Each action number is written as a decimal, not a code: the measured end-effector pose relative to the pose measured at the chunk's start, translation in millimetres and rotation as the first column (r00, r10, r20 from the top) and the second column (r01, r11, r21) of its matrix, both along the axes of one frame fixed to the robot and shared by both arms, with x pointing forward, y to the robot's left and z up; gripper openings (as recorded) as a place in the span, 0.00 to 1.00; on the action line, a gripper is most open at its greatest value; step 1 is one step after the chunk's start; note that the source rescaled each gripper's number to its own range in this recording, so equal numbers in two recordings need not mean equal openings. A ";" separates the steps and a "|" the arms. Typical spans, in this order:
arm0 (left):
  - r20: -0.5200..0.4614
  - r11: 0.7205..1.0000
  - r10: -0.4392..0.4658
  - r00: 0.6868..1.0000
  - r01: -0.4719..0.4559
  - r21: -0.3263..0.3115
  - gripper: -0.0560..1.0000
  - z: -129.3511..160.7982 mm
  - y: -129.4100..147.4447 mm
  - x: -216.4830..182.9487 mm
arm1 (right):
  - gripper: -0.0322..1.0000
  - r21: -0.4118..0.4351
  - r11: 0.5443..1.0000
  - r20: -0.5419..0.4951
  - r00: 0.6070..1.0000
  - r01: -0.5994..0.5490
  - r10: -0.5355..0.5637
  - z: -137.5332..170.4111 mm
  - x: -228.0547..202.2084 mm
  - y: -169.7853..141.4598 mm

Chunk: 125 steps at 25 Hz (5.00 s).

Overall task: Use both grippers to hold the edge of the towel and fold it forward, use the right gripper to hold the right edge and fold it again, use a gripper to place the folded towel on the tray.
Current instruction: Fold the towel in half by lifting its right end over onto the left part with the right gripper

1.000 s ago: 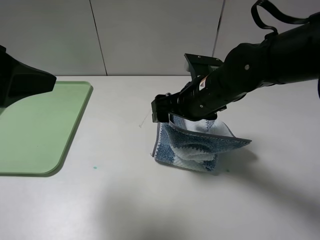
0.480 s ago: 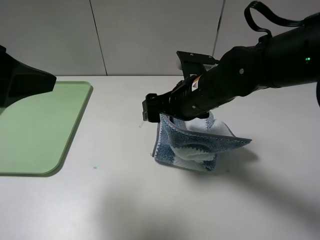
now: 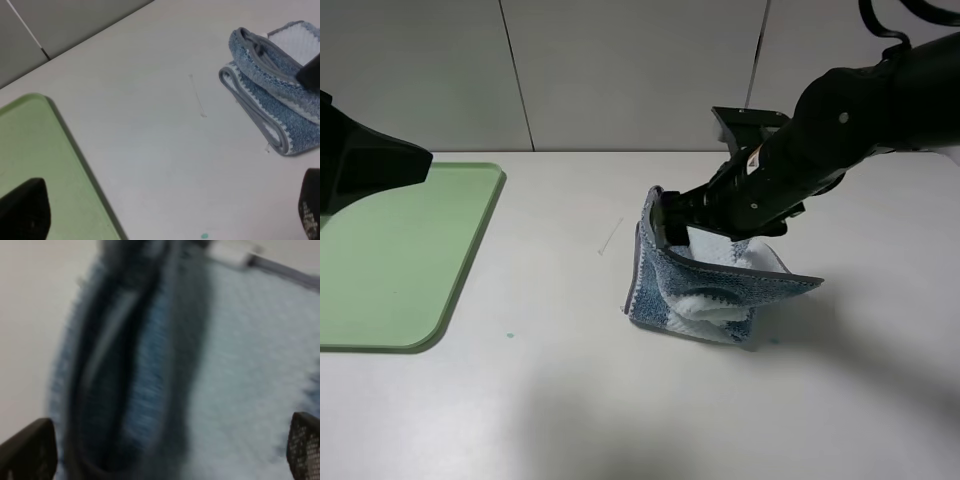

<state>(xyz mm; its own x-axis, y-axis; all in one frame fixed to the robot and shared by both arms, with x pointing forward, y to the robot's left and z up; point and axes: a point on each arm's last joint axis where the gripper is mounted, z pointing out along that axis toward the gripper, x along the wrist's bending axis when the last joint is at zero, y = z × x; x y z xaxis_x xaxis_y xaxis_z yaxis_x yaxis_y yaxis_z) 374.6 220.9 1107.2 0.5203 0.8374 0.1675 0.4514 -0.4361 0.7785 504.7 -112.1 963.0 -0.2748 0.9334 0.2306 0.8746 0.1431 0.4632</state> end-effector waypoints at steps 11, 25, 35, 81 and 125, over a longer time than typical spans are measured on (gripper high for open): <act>-0.001 1.000 0.000 1.000 0.000 -0.001 1.00 0.0 0.0 0.0 | 1.00 -0.073 0.988 -0.094 0.986 0.133 -0.140 27.4 0.4 -57.0; -0.001 1.000 0.000 1.000 0.000 -0.001 1.00 0.0 0.0 0.0 | 1.00 -0.105 0.971 -0.246 0.940 0.217 -0.236 14.4 -10.6 -76.1; -0.001 1.000 0.000 1.000 0.000 -0.001 1.00 0.0 0.0 0.0 | 1.00 0.049 0.912 -0.262 0.887 0.407 -0.381 -4.1 -13.5 -78.8; -0.001 1.000 0.000 1.000 0.000 -0.001 1.00 0.0 -0.1 -0.1 | 1.00 0.182 0.721 -0.204 0.743 0.669 -0.638 -39.2 -23.4 -107.2; -0.001 1.000 0.000 1.000 0.000 -0.001 1.00 0.0 -0.1 -0.1 | 0.22 0.182 0.720 -0.214 0.742 0.669 -0.635 -39.4 -24.9 -103.8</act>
